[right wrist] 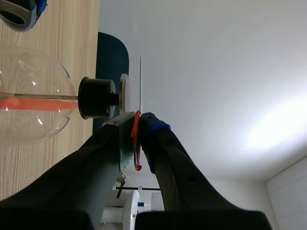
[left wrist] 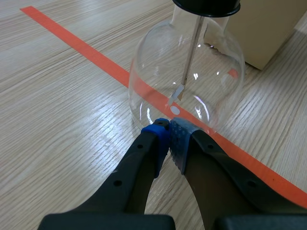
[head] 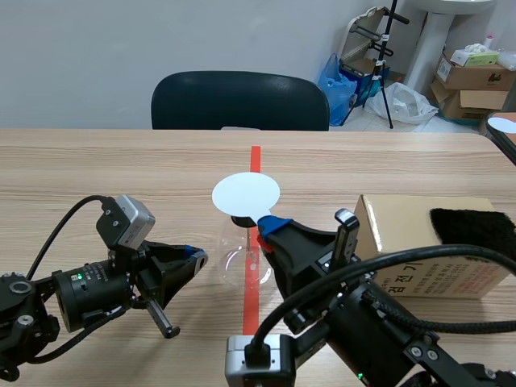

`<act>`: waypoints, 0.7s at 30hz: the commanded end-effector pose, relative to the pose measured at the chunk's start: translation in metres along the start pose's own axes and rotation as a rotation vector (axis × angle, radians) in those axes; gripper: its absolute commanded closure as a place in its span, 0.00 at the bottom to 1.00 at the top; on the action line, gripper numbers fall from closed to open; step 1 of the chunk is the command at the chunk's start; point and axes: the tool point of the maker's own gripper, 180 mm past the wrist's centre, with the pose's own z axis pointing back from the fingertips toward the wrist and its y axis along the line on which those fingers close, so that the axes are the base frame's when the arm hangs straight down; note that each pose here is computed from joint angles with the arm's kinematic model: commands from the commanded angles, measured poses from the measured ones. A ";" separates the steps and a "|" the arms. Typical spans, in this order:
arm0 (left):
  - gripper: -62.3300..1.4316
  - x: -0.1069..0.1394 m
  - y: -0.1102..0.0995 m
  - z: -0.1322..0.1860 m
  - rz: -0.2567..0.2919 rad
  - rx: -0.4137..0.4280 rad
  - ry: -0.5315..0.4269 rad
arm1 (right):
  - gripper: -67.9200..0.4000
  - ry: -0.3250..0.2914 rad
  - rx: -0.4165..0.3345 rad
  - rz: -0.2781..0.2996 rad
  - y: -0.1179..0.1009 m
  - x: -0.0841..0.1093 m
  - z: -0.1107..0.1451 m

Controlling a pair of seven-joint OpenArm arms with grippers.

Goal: Do the electroscope experiment

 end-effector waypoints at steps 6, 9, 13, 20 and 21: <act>0.93 0.013 -0.003 -0.004 0.006 -0.009 -0.045 | 0.98 0.013 -0.025 0.022 -0.007 -0.008 -0.002; 0.93 0.013 -0.003 -0.004 0.006 -0.009 -0.046 | 0.98 0.016 -0.025 0.022 -0.007 -0.009 -0.002; 0.93 0.013 -0.003 -0.004 0.007 -0.009 -0.045 | 0.98 0.020 -0.025 0.021 -0.007 -0.010 -0.002; 0.93 0.013 -0.003 -0.004 0.007 -0.009 -0.045 | 0.98 0.041 -0.033 0.028 -0.009 -0.015 -0.004; 0.93 0.013 -0.003 -0.004 0.007 -0.009 -0.045 | 0.98 0.051 -0.033 0.028 -0.009 -0.017 -0.004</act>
